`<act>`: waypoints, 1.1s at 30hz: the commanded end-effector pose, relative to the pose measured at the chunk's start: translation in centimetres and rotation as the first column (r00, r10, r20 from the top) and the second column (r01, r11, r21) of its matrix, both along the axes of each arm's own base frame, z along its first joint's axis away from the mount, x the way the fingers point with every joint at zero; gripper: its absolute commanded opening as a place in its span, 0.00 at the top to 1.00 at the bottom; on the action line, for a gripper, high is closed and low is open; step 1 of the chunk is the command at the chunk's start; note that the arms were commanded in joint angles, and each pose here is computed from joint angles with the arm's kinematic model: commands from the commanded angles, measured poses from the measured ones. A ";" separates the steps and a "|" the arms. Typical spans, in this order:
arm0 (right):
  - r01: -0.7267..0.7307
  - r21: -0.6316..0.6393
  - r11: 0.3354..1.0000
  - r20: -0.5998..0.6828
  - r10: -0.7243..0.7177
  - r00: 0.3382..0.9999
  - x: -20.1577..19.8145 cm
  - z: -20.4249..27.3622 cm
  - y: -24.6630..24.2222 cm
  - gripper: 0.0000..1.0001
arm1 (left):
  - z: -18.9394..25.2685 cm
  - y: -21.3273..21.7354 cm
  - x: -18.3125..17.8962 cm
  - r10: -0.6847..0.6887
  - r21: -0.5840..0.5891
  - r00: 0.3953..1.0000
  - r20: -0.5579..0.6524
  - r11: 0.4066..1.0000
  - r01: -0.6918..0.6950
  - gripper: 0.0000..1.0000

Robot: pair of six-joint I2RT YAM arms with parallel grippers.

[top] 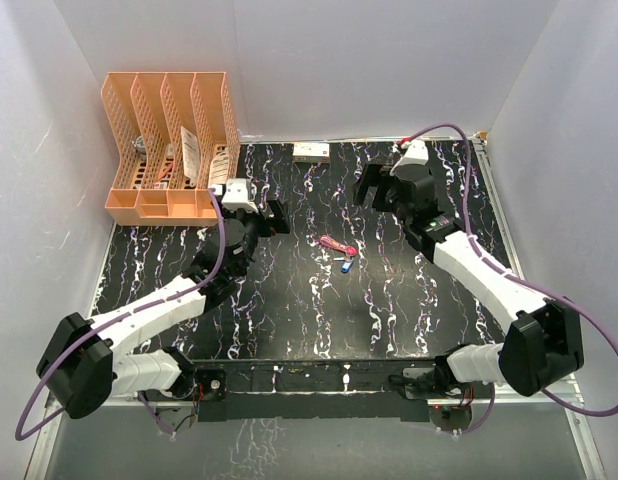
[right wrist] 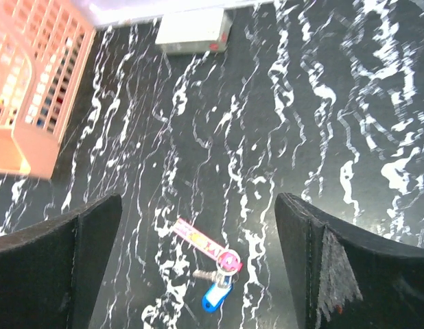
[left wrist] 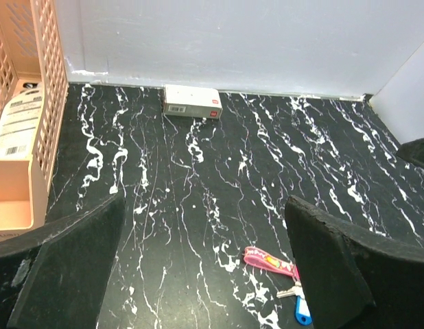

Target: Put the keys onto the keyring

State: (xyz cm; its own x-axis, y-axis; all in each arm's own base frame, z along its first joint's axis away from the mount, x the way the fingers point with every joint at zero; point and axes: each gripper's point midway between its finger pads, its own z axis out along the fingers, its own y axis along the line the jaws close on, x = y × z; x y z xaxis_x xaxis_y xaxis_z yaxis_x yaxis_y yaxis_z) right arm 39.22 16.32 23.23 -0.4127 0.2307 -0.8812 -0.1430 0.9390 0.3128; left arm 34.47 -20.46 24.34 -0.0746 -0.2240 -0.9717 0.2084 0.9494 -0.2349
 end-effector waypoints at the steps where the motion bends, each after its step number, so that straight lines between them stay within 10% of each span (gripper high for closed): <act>1: 0.179 0.082 0.980 0.214 -0.193 0.957 2.1 6.7 -3.1 0.02 | 4.6 0.9 0.1 0.035 -0.034 0.996 0.080 0.999 -0.033 0.01; 20: 0.512 0.236 0.826 0.282 -0.562 0.777 -0.4 9.5 -15.7 0.02 | 2.6 2.7 1.0 0.141 0.070 0.989 0.044 0.987 -0.144 0.01; 33: 0.514 0.259 0.818 0.188 -0.565 0.803 0.3 6.8 -19.4 0.02 | 5.2 11.3 -1.6 0.442 0.251 0.888 0.123 0.852 -0.459 0.01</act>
